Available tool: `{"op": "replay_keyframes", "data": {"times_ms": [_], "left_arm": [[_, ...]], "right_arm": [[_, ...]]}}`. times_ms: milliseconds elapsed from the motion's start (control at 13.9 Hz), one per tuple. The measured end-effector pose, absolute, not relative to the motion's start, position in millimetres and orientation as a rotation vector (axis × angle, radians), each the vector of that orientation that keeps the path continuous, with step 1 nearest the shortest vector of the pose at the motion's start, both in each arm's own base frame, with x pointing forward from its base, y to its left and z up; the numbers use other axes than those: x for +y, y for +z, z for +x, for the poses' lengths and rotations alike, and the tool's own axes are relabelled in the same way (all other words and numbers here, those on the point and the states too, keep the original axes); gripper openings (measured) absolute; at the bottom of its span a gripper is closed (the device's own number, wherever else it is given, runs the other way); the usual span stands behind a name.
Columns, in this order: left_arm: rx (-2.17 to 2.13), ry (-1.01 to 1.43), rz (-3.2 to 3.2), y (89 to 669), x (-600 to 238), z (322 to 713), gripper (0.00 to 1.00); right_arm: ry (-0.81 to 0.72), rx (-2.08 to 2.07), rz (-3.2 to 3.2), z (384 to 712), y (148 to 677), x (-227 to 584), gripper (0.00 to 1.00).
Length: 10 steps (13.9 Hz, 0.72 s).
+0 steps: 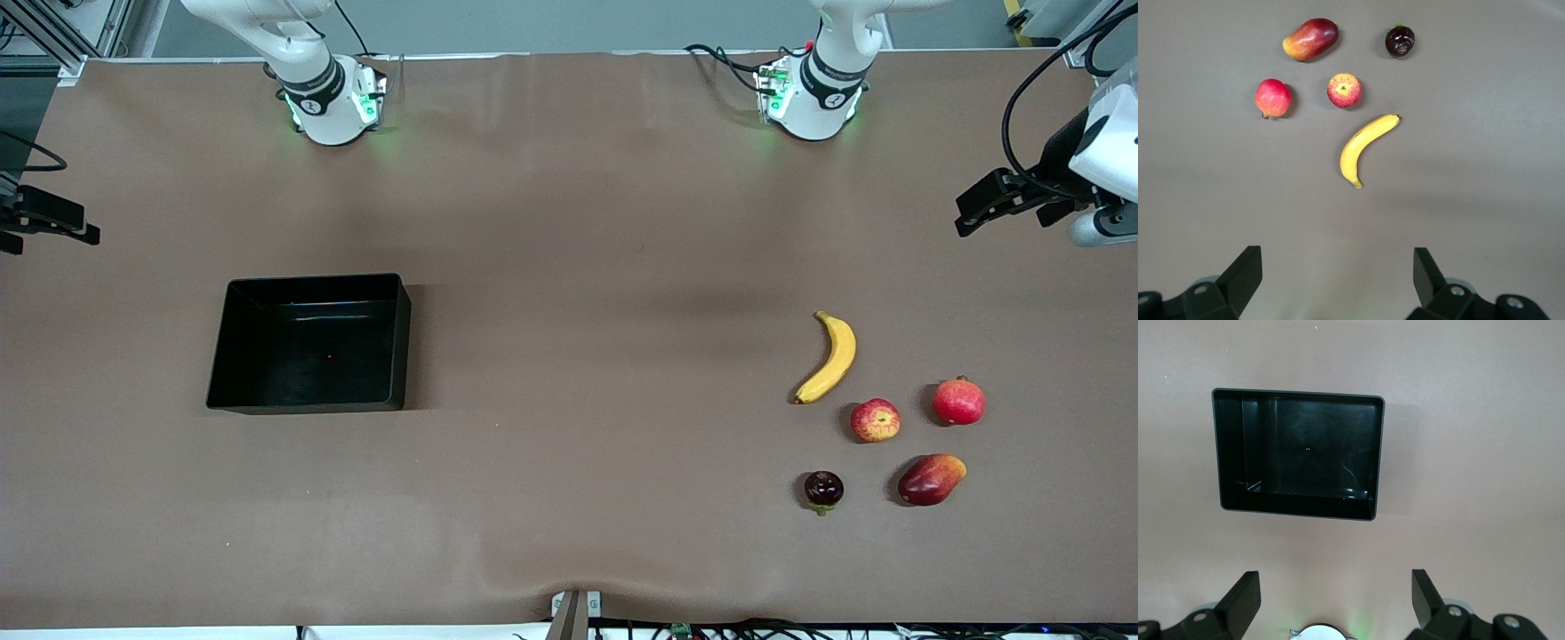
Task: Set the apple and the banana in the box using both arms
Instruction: 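Reach the right gripper to the rim of the black box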
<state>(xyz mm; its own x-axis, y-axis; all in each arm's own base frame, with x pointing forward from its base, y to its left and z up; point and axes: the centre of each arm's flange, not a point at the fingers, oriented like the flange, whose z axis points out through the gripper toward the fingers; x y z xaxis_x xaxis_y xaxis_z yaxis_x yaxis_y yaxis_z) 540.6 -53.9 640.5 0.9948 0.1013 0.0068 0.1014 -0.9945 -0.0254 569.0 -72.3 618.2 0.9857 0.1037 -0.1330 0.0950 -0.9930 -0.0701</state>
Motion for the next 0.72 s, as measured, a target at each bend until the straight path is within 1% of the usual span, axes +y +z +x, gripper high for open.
{"op": "replay_keyframes", "data": {"times_ms": [144,433,577,721], "left_arm": [[-0.157,-0.007,-3.112,640,-54,541,1.00],[-0.157,-0.003,-3.112,639,-54,542,1.00],[-0.155,-0.004,-3.113,639,-55,543,1.00],[-0.155,0.005,-3.113,636,-55,545,1.00]], "right_arm": [[0.231,-0.187,-3.061,578,602,-59,1.00],[0.262,-0.292,-3.042,616,534,-4,1.00],[0.279,-0.295,-3.017,626,511,5,1.00],[0.299,-0.294,-3.005,629,500,8,1.00]]}}
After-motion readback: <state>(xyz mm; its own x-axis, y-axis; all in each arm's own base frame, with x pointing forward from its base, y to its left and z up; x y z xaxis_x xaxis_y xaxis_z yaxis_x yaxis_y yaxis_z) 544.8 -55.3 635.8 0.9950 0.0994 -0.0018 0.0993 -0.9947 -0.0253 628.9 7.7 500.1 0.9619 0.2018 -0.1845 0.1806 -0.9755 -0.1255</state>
